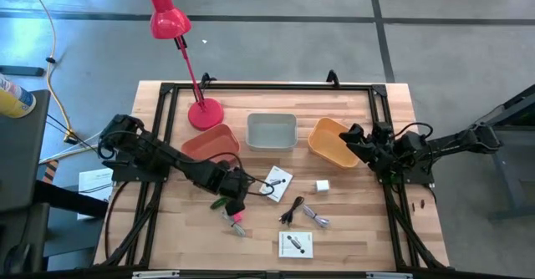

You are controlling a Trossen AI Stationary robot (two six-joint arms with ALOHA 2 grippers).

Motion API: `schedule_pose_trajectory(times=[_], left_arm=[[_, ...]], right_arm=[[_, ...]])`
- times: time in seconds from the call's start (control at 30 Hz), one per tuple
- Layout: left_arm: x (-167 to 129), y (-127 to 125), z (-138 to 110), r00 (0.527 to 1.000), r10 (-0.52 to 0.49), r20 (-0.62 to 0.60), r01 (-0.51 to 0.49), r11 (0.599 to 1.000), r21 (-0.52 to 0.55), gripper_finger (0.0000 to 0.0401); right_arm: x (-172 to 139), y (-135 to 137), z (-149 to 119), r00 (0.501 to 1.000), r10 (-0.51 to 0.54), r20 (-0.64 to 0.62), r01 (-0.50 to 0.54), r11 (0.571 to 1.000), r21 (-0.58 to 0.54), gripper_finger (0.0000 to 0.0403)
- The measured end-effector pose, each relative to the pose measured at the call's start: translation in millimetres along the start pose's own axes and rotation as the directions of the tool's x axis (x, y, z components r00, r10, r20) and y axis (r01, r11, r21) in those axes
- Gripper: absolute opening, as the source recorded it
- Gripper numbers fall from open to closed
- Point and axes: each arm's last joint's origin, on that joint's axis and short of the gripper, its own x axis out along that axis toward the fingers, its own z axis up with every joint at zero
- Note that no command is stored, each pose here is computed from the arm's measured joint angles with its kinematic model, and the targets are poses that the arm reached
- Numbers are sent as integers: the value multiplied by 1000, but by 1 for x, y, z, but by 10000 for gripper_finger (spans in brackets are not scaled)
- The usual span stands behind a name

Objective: Pick and place items into bin
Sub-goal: Put the green charger cable into the dark brown bin

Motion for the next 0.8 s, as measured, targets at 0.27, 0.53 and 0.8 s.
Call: schedule_pose_trajectory(times=[0.27, 0.53, 0.8], left_arm=[[12, -1, -7, 996, 10, -84, -8, 1000, 27, 165], [18, -2, -7, 995, 21, -94, -18, 999, 32, 186], [18, -1, -7, 996, 22, -92, -19, 999, 32, 153]], right_arm=[[0, -1, -1, 1000, -7, -10, 7, 1000, -2, 259], [0, -2, -3, 999, -24, -32, 24, 1000, 15, 259], [0, -2, -3, 999, -26, -29, 26, 1000, 15, 259]])
